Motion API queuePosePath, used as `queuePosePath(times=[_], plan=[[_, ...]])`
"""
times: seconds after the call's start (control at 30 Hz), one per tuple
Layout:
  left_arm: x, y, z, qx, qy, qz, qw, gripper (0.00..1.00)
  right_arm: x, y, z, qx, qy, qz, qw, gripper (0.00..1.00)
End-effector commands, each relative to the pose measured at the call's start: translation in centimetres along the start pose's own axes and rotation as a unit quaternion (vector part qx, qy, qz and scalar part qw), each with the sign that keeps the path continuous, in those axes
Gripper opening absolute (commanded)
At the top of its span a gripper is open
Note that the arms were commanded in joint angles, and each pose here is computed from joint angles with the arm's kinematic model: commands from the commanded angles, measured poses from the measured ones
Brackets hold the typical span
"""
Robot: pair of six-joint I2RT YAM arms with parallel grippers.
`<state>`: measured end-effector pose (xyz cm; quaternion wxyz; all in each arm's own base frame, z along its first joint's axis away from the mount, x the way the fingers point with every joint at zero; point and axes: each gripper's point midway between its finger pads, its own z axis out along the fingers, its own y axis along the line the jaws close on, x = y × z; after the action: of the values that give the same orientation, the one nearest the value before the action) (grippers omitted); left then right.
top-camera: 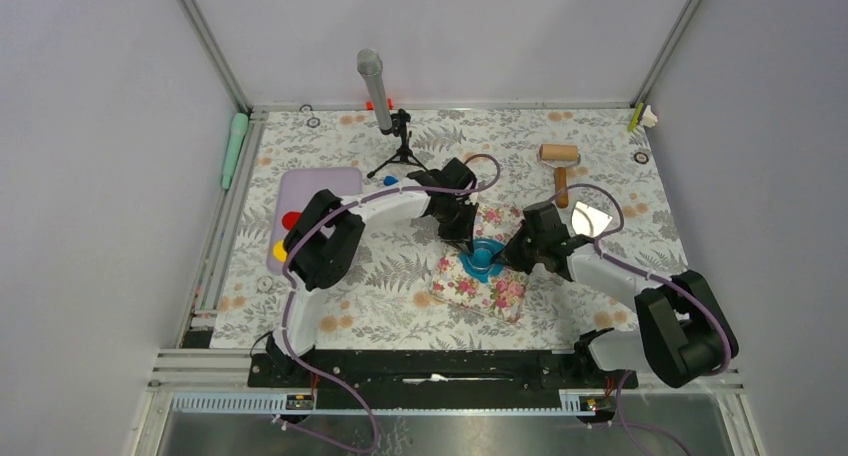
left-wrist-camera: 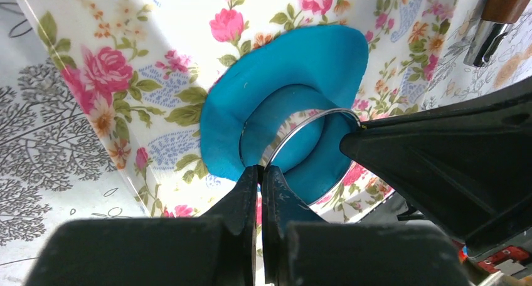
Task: Roll out the dumpling wrappers from the dough
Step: Press the dumpling wrapper on the work surface.
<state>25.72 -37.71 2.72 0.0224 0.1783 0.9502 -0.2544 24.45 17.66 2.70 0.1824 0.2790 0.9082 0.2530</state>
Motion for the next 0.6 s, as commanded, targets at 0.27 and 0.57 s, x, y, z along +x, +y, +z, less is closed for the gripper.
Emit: queuePosePath(times=[0.27,0.57], plan=[[15.2,8.5,3.3,-0.124,0.176,-0.039,0.976,0.00,-5.0,-3.5,2.8,0.132,-0.018,-0.003,0.991,0.00],[10.0,5.6,5.0,-0.092,0.152,-0.024,0.984,0.00,-0.7,-6.2,1.3,0.131,0.014,0.020,0.991,0.00]])
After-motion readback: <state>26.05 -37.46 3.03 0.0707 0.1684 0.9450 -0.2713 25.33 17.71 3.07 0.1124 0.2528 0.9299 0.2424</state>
